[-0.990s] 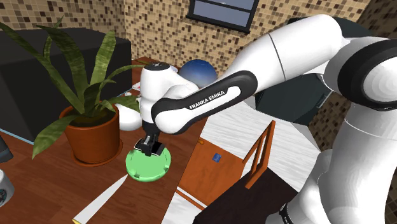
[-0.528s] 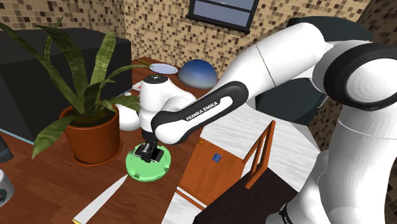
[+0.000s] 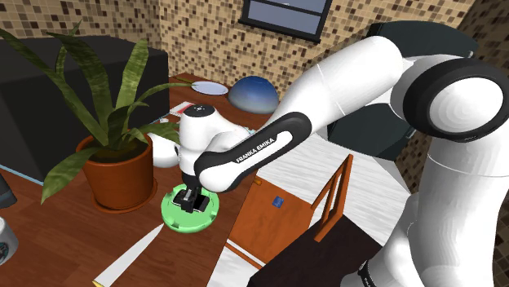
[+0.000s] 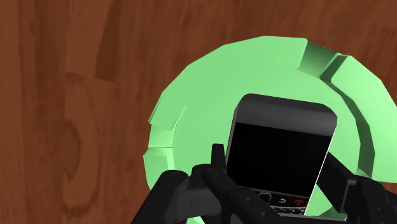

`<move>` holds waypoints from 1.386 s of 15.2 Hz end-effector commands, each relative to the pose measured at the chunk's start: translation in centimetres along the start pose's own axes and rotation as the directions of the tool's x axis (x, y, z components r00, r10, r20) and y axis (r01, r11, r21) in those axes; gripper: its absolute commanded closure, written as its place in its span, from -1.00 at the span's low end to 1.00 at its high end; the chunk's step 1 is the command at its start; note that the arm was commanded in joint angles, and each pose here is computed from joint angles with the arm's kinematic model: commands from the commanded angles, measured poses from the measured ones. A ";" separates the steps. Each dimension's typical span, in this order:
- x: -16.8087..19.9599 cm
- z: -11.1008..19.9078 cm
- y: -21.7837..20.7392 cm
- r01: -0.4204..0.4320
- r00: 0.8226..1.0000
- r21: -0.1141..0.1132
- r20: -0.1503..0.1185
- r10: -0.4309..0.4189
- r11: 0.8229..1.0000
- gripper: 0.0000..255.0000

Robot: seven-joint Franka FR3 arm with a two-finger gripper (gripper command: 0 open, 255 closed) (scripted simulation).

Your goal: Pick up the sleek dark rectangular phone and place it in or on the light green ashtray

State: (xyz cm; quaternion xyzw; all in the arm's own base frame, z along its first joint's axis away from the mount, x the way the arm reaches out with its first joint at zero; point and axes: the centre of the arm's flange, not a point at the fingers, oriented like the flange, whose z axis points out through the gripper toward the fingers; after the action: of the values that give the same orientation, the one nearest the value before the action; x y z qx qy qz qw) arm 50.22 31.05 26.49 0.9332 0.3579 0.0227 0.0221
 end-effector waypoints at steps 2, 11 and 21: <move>0.0 0.0 0.0 0.000 1.000 0.000 0.000 0.000 1.000 1.00; 0.0 -2.6 0.0 0.000 1.000 0.000 0.000 0.000 1.000 -1.00; 0.0 -5.0 0.0 0.000 1.000 0.000 -0.001 0.000 1.000 -1.00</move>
State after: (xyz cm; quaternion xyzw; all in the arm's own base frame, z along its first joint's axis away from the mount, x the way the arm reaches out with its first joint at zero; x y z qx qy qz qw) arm 49.93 31.18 31.46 0.9332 0.3580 0.0230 0.0220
